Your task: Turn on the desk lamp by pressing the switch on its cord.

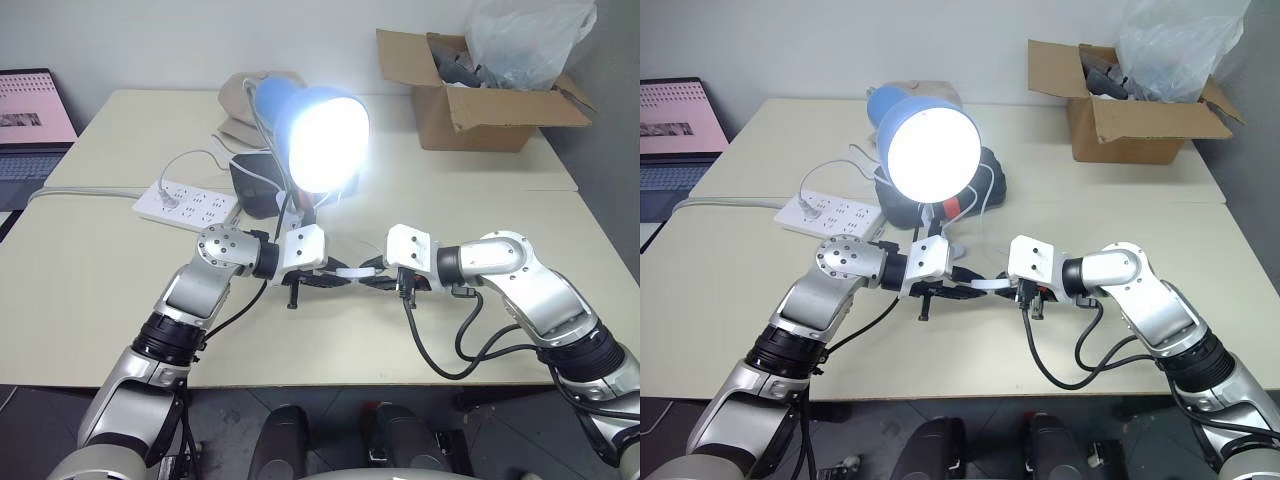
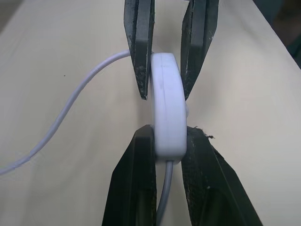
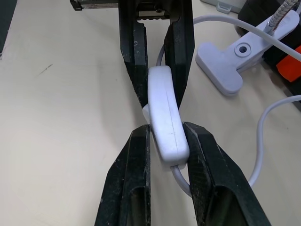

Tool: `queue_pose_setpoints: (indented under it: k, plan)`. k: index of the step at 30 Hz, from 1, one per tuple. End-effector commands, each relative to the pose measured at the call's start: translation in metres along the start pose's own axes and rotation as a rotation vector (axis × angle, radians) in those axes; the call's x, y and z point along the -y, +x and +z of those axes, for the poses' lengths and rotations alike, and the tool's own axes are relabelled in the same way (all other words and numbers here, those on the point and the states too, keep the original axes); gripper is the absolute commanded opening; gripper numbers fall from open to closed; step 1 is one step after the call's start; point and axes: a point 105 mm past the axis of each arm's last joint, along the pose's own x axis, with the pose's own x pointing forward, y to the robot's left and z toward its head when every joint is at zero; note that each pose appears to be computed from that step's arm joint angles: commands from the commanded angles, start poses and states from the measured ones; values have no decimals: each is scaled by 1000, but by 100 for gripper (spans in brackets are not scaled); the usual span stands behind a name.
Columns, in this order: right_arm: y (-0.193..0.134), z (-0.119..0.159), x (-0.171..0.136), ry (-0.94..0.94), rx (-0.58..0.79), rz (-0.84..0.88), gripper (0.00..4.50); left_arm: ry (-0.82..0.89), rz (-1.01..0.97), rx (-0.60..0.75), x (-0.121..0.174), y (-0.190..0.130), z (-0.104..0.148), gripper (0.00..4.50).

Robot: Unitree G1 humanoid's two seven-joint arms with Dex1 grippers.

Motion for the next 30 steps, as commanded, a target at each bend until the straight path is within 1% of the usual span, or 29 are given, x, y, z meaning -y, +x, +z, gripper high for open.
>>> queue_pose_setpoints:
  k: [1,6,8,9,10,11,14,17,19,20,21,22,24,28,30]
  plan:
    - [-1,12,6,-52,30,-22,66,39,24,53,-4,-1,16,40]
    - [-2,17,7,-45,70,-20,66,48,19,47,-3,0,15,40]
    - [-3,18,7,-44,85,-23,135,54,13,39,-2,0,14,40]
    - [-4,18,7,-45,89,-22,141,57,11,35,-2,0,13,40]
    - [-5,19,7,-45,95,-22,176,60,9,31,-1,-1,13,40]
    - [-6,20,8,-45,101,-26,187,64,7,24,-1,-1,11,40]
    - [-9,23,11,-46,118,-41,265,82,4,0,-2,-1,7,40]
    - [-16,25,12,-48,121,-55,321,83,2,-8,-2,0,4,40]
    - [-27,23,12,-39,109,-82,374,92,5,-35,-4,3,-3,40]
    - [-33,21,13,-34,97,-109,392,93,12,-50,-6,5,-6,40]
    - [-39,16,14,-27,70,-150,427,87,21,-59,-9,8,-10,40]
    - [-45,10,14,-19,43,-184,446,80,36,-61,-11,12,-12,40]
    - [-55,-1,9,9,0,-225,450,65,66,-53,-17,19,-14,40]
    - [-66,-20,-15,69,-72,-230,450,36,107,-55,-24,31,-21,40]
    - [-69,-24,-23,103,-73,-244,450,21,113,-51,-25,36,-24,40]
